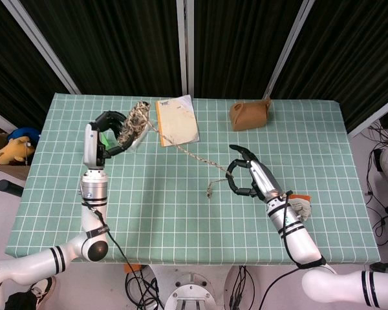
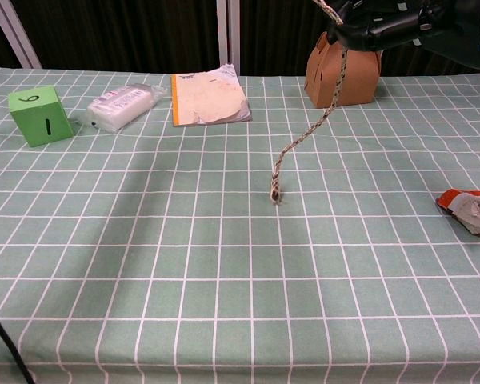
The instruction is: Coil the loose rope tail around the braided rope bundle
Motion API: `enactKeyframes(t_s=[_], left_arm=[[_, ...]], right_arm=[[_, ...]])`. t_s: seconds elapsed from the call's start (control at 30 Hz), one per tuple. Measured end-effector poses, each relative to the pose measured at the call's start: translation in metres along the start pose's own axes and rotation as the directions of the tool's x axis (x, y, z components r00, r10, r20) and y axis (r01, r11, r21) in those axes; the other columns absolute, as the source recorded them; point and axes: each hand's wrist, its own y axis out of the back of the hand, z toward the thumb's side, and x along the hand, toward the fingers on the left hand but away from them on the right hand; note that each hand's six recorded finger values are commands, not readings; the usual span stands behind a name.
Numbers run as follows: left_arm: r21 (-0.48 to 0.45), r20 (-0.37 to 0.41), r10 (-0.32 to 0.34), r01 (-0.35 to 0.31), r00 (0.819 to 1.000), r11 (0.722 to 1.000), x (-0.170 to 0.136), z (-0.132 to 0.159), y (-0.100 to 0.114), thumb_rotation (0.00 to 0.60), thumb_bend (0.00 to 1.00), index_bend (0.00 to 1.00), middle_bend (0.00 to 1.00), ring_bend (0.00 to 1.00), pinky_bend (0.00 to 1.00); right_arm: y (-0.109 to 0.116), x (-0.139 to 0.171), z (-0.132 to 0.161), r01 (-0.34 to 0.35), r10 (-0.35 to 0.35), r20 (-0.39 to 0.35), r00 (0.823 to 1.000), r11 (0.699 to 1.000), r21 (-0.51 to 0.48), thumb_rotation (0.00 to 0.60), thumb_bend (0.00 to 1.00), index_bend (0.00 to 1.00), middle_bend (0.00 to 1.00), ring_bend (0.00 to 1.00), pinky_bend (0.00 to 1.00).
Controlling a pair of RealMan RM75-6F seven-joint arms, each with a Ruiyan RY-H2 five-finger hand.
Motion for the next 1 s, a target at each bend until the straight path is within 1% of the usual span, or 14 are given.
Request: enactKeyframes(t_s=[0.03, 0.1, 0.13, 0.2, 0.27, 0.4, 0.5, 0.6, 0.7, 0.73, 0.83, 0.87, 0.93, 1.0], left_arm=[[-0.040, 0.006, -0.030, 0.030, 1.000, 0.999, -0.001, 0.003, -0.001, 0.600, 0.38, 0.75, 0.75, 0.69, 0.75], [-0.090, 0.015, -0.079, 0.080, 0.997, 0.993, -0.004, 0.008, -0.003, 0.600, 0.38, 0.75, 0.75, 0.69, 0.75], [-0.120, 0.018, -0.112, 0.114, 0.994, 0.986, -0.006, 0.010, -0.005, 0.600, 0.38, 0.75, 0.75, 0.69, 0.75], [-0.163, 0.016, -0.160, 0.160, 0.987, 0.973, -0.009, 0.012, -0.007, 0.600, 0.38, 0.75, 0.75, 0.69, 0.75], [-0.209, 0.010, -0.214, 0.211, 0.977, 0.955, -0.012, 0.014, -0.011, 0.600, 0.38, 0.75, 0.75, 0.69, 0.76], [-0.273, 0.002, -0.314, 0.302, 0.950, 0.913, -0.019, 0.015, -0.019, 0.600, 0.38, 0.75, 0.75, 0.69, 0.76], [-0.313, 0.000, -0.389, 0.370, 0.921, 0.875, -0.024, 0.015, -0.026, 0.600, 0.38, 0.76, 0.76, 0.69, 0.76], [-0.334, 0.000, -0.472, 0.445, 0.881, 0.831, -0.030, 0.014, -0.032, 0.600, 0.38, 0.76, 0.76, 0.70, 0.76], [-0.322, -0.008, -0.564, 0.532, 0.825, 0.783, -0.038, 0.010, -0.040, 0.600, 0.38, 0.76, 0.77, 0.70, 0.76], [-0.312, -0.017, -0.600, 0.566, 0.800, 0.763, -0.041, 0.007, -0.044, 0.600, 0.38, 0.76, 0.77, 0.70, 0.76], [-0.275, -0.052, -0.667, 0.632, 0.743, 0.725, -0.048, -0.002, -0.052, 0.600, 0.38, 0.76, 0.77, 0.70, 0.77], [-0.263, -0.062, -0.679, 0.645, 0.731, 0.718, -0.049, -0.005, -0.054, 0.600, 0.38, 0.76, 0.77, 0.70, 0.77], [-0.235, -0.075, -0.693, 0.663, 0.717, 0.711, -0.050, -0.008, -0.057, 0.600, 0.38, 0.76, 0.77, 0.71, 0.77], [-0.208, -0.084, -0.701, 0.675, 0.708, 0.708, -0.051, -0.010, -0.061, 0.600, 0.38, 0.76, 0.77, 0.71, 0.77]], right_arm=[[0.000, -0.002, 0.000, 0.000, 0.000, -0.001, 1.000, 1.000, -0.003, 0.600, 0.55, 0.82, 0.10, 0.00, 0.00], [0.001, -0.005, 0.001, 0.001, -0.001, -0.004, 1.000, 1.000, -0.004, 0.600, 0.55, 0.82, 0.10, 0.00, 0.00], [0.001, -0.007, 0.001, 0.001, -0.001, -0.006, 1.000, 1.000, -0.004, 0.600, 0.55, 0.83, 0.10, 0.00, 0.00], [0.001, -0.010, 0.003, -0.002, 0.002, -0.009, 1.000, 1.000, -0.003, 0.600, 0.56, 0.83, 0.10, 0.00, 0.00], [0.000, -0.012, 0.003, -0.006, 0.006, -0.011, 1.000, 1.000, -0.002, 0.600, 0.56, 0.83, 0.10, 0.00, 0.00], [-0.001, -0.021, 0.006, -0.015, 0.015, -0.015, 1.000, 1.000, 0.001, 0.600, 0.56, 0.84, 0.10, 0.00, 0.00], [0.001, -0.028, 0.009, -0.016, 0.016, -0.015, 1.000, 1.000, 0.003, 0.600, 0.55, 0.84, 0.10, 0.00, 0.00], [0.004, -0.035, 0.013, -0.016, 0.016, -0.013, 1.000, 1.000, 0.003, 0.600, 0.55, 0.85, 0.10, 0.00, 0.00], [0.009, -0.044, 0.020, -0.018, 0.018, -0.011, 1.000, 1.000, 0.005, 0.600, 0.55, 0.85, 0.10, 0.00, 0.00], [0.010, -0.047, 0.023, -0.019, 0.019, -0.012, 1.000, 1.000, 0.006, 0.600, 0.55, 0.85, 0.10, 0.00, 0.00], [0.014, -0.057, 0.034, -0.026, 0.026, -0.014, 1.000, 0.999, 0.022, 0.600, 0.55, 0.85, 0.10, 0.00, 0.00], [0.015, -0.059, 0.037, -0.028, 0.029, -0.014, 0.999, 0.999, 0.028, 0.600, 0.55, 0.85, 0.10, 0.00, 0.00], [0.017, -0.065, 0.045, -0.033, 0.033, -0.014, 0.999, 0.998, 0.045, 0.600, 0.55, 0.86, 0.10, 0.00, 0.00], [0.017, -0.069, 0.053, -0.036, 0.037, -0.014, 0.999, 0.997, 0.070, 0.600, 0.55, 0.86, 0.10, 0.00, 0.00]])
